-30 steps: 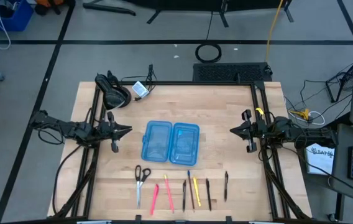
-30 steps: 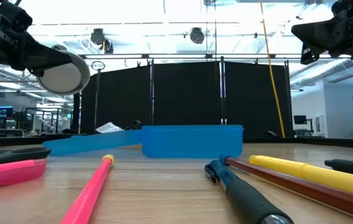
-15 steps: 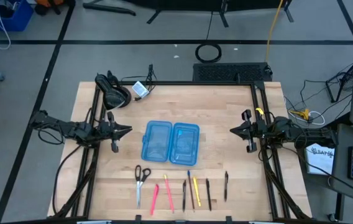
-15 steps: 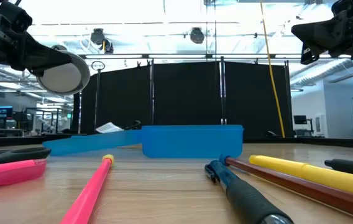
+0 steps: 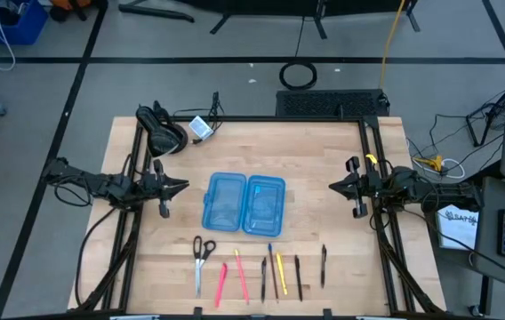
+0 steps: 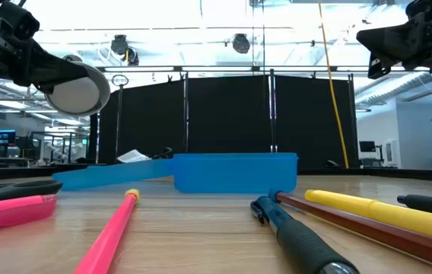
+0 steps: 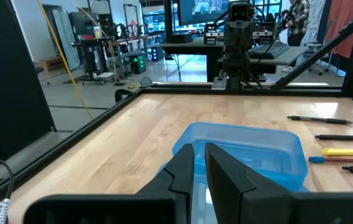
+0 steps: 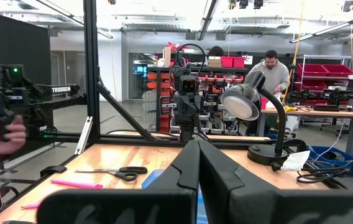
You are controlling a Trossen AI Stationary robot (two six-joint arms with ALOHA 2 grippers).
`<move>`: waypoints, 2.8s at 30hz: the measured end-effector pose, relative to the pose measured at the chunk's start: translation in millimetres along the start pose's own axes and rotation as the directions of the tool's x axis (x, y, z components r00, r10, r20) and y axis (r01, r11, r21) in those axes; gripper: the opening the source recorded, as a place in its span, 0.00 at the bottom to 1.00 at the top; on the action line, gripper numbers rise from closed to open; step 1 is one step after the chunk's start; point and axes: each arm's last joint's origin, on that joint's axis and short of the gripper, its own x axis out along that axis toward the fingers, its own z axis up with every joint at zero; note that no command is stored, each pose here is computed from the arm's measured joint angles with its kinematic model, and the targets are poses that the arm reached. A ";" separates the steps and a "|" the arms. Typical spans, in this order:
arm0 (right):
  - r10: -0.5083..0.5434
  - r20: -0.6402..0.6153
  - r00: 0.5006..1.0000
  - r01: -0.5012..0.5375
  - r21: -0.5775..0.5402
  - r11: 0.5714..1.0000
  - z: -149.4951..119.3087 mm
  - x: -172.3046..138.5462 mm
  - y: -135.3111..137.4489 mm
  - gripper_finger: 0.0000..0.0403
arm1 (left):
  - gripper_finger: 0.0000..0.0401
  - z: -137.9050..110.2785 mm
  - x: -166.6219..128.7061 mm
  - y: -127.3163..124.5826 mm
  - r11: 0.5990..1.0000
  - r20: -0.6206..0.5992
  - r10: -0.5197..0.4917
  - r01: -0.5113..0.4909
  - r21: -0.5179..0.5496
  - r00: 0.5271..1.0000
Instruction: Pick & place school supplies into a supply box
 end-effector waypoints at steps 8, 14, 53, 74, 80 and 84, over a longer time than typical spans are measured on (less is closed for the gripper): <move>0.000 0.008 1.000 0.000 0.030 1.000 0.7 0.0 0.0 0.00 | 0.12 3.7 -0.1 0.1 1.000 0.035 0.000 0.001 -0.021 0.999; 0.000 0.018 1.000 -0.002 0.115 0.993 1.7 0.0 0.0 0.00 | 0.12 5.7 -0.1 0.2 1.000 0.053 0.002 -0.001 -0.022 0.999; -0.237 -0.806 0.542 0.605 0.178 0.776 133.7 140.2 50.1 0.33 | 0.12 23.8 -2.7 2.7 0.977 0.219 0.037 -0.081 0.195 0.975; -0.133 -0.991 -0.002 0.983 -0.026 0.180 38.0 136.6 152.1 0.33 | 0.12 33.5 -5.4 4.3 0.943 0.309 0.048 -0.146 0.301 0.950; -0.047 -0.995 0.088 0.995 0.085 0.052 22.5 134.0 170.1 0.38 | 0.12 33.2 -5.3 4.2 0.916 0.306 0.045 -0.162 0.368 0.951; -0.039 -0.994 0.101 0.995 0.100 0.032 7.5 143.7 177.6 0.41 | 0.12 29.4 -4.1 3.4 0.915 0.271 0.038 -0.143 0.378 0.962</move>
